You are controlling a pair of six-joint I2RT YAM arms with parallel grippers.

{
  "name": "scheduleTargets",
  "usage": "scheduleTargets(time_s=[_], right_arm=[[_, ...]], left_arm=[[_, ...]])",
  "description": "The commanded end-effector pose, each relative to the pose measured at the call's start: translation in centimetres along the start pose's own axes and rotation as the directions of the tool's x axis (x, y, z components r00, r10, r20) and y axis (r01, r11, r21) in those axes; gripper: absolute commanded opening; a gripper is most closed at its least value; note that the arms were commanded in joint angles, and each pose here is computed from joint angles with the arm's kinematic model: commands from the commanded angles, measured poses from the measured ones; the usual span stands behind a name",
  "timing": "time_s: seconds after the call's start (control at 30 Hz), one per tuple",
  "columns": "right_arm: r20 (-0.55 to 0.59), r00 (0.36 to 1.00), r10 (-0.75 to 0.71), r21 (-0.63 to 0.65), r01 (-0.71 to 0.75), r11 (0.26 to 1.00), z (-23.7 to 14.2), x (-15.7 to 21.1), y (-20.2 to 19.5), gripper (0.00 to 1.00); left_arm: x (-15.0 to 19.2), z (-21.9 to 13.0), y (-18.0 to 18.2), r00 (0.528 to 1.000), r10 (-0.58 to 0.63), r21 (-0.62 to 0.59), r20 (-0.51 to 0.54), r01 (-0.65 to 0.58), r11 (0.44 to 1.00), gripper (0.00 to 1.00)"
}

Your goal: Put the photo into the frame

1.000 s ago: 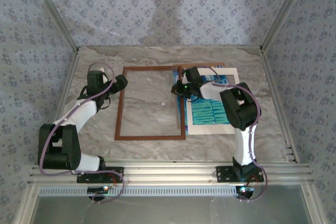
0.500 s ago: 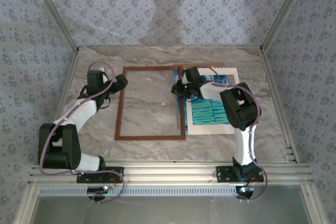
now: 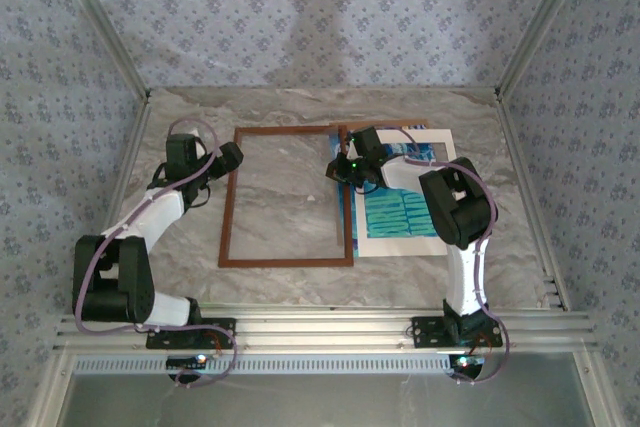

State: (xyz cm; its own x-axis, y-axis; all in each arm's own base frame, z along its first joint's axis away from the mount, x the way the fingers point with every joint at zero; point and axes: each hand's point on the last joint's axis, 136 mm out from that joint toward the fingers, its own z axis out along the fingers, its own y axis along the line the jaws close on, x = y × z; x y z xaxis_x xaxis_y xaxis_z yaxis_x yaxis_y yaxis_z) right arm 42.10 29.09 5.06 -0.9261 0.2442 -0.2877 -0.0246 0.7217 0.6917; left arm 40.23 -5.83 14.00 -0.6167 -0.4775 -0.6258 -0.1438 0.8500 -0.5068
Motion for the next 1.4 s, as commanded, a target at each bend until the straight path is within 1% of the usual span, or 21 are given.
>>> scheduleTargets(time_s=[0.0,0.63,1.13,1.37], right_arm=[[0.014,1.0,0.002,0.022,-0.002,1.0,-1.0,-0.2,-0.3,0.0],[-0.002,1.0,0.001,0.005,-0.001,1.0,-0.2,0.3,0.3,0.0],[-0.004,1.0,0.027,0.0,-0.027,1.0,0.3,0.8,0.4,0.0],[0.02,0.999,0.034,0.001,-0.034,0.999,0.0,0.3,0.5,0.0]], left_arm=[[-0.6,0.0,-0.8,1.0,0.028,0.018,0.01,-0.028,0.999,0.99],[-0.5,0.1,-0.7,1.0,0.03,0.016,0.007,-0.03,0.999,0.99],[-0.6,0.3,-0.7,1.0,0.029,0.016,0.006,-0.029,0.999,0.99],[-0.6,0.3,-0.8,1.0,0.03,0.017,0.007,-0.03,0.999,0.99]])
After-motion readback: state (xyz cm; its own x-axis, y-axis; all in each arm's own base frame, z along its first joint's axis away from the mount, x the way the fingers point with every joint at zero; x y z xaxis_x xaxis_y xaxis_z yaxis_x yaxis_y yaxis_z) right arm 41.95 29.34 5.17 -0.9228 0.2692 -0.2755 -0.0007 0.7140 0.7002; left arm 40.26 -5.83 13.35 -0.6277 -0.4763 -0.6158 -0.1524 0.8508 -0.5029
